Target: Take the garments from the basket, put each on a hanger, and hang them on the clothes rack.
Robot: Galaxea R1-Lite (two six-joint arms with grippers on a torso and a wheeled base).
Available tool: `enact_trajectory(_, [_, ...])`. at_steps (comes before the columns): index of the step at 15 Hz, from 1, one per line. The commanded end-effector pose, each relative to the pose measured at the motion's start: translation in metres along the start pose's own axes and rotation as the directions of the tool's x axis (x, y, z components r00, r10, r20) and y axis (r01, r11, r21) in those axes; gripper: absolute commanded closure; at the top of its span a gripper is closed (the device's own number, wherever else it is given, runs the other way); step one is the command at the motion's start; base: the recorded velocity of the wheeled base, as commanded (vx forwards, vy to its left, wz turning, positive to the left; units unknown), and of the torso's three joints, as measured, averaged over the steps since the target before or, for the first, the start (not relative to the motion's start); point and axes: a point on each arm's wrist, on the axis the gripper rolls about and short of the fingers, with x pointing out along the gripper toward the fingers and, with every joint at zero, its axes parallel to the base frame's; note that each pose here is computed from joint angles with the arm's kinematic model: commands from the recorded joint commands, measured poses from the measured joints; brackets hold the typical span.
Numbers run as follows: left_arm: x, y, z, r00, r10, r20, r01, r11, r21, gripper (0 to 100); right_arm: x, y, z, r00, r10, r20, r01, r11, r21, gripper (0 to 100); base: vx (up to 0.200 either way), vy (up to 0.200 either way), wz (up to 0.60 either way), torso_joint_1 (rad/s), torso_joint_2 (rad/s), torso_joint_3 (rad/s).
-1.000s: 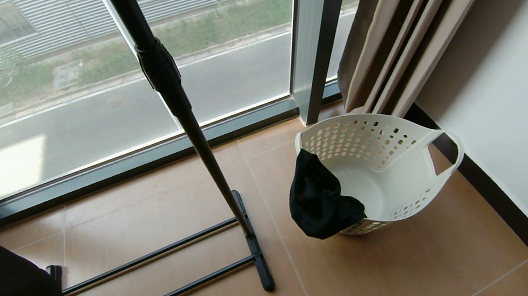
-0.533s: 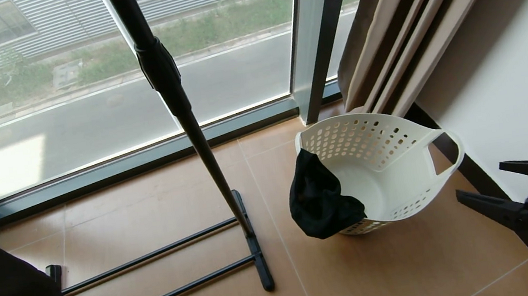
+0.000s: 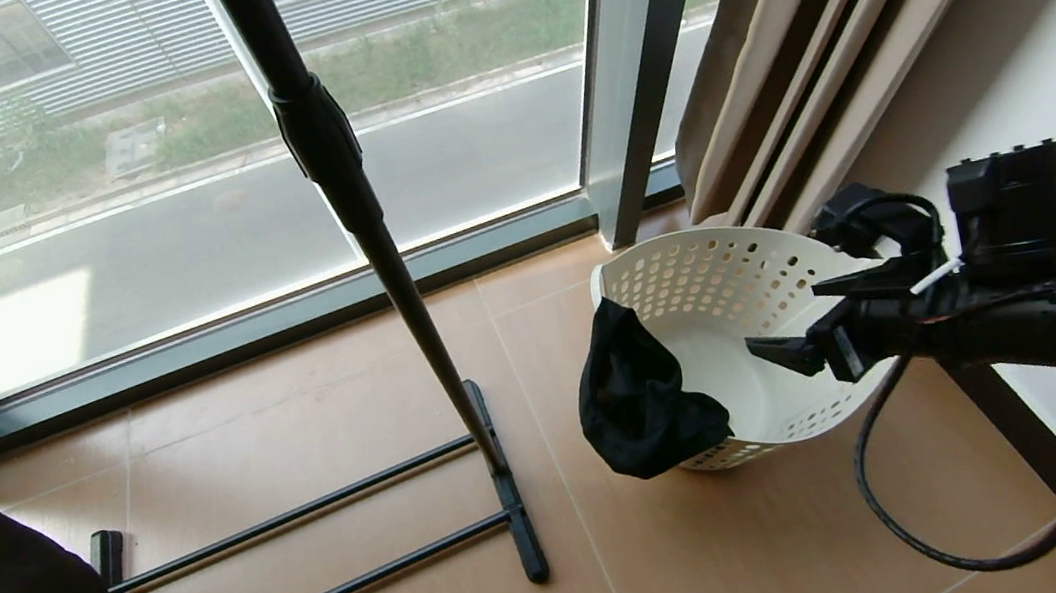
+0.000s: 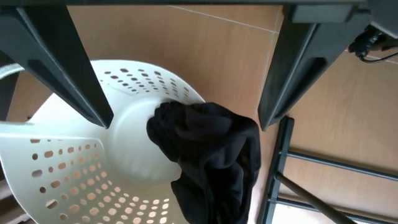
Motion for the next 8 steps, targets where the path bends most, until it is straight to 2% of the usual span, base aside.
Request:
enact_trajectory(1, [0.000, 0.000, 0.000, 1.000, 0.000, 0.000, 0.000, 1.000, 0.000, 0, 0.065, 0.000, -0.007, 0.996, 0.008, -0.085, -0.012, 0.999, -0.040, 0, 0.000, 0.000, 0.00, 0.000, 0.00, 0.000])
enact_trajectory(5, [0.000, 0.000, 0.000, 1.000, 0.000, -0.001, 0.000, 1.000, 0.000, 0, 0.125, 0.001, -0.009, 0.993, -0.025, -0.113, 0.013, 0.995, -0.104, 0, 0.000, 0.000, 0.00, 0.000, 0.00, 0.000])
enact_trajectory(8, [0.000, 0.000, 0.000, 1.000, 0.003, -0.003, -0.003, 1.000, 0.000, 0, 0.157, 0.000, -0.011, 0.993, -0.042, -0.114, 0.029, 0.993, -0.113, 0, 0.000, 0.000, 0.00, 0.000, 0.00, 0.000])
